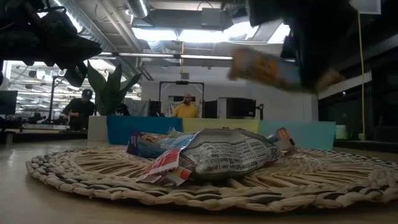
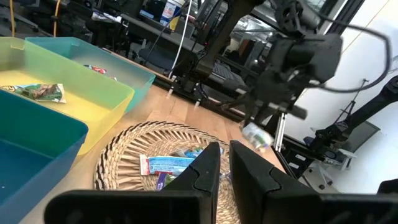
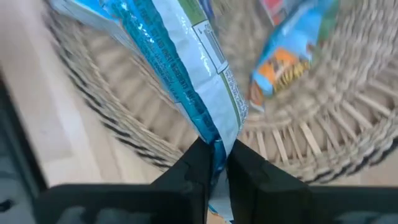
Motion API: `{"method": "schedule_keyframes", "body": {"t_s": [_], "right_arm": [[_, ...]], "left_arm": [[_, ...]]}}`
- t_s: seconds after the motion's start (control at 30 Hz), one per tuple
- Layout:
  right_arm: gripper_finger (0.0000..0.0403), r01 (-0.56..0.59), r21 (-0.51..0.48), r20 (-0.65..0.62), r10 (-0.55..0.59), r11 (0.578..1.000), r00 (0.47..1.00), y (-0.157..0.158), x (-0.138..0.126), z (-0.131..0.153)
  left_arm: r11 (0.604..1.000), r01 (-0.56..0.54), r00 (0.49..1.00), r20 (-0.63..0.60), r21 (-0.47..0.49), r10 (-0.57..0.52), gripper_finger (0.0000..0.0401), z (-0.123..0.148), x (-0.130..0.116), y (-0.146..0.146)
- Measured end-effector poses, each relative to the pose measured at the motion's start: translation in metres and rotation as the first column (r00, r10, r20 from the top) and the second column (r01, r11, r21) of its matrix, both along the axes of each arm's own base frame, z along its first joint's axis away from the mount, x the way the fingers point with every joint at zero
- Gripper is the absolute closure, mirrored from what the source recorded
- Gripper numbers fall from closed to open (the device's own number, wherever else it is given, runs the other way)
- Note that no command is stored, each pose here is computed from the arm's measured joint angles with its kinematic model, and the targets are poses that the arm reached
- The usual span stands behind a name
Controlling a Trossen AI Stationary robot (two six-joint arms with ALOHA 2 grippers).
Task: Pick and place Granola Bars by type
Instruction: Put the yellow granola bar into the yellow bin
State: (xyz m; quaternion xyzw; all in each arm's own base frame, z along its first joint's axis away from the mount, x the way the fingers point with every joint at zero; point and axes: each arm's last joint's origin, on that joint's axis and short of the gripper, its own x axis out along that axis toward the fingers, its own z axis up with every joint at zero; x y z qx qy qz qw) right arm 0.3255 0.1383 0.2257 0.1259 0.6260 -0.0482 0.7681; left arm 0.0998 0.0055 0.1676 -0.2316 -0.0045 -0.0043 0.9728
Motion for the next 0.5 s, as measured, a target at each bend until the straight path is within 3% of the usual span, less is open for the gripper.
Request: {"method": "schedule_keyframes", "body": {"t_s": [0.5], "right_arm": [[0.0362, 0.036, -0.017, 0.097, -0.034, 0.999, 0.995, -0.007, 0.011, 0.082]], "left_arm": [[1.0, 0.0, 1.0, 0.0, 0.0, 0.0, 0.037, 0.0, 0.0, 0.0]]}}
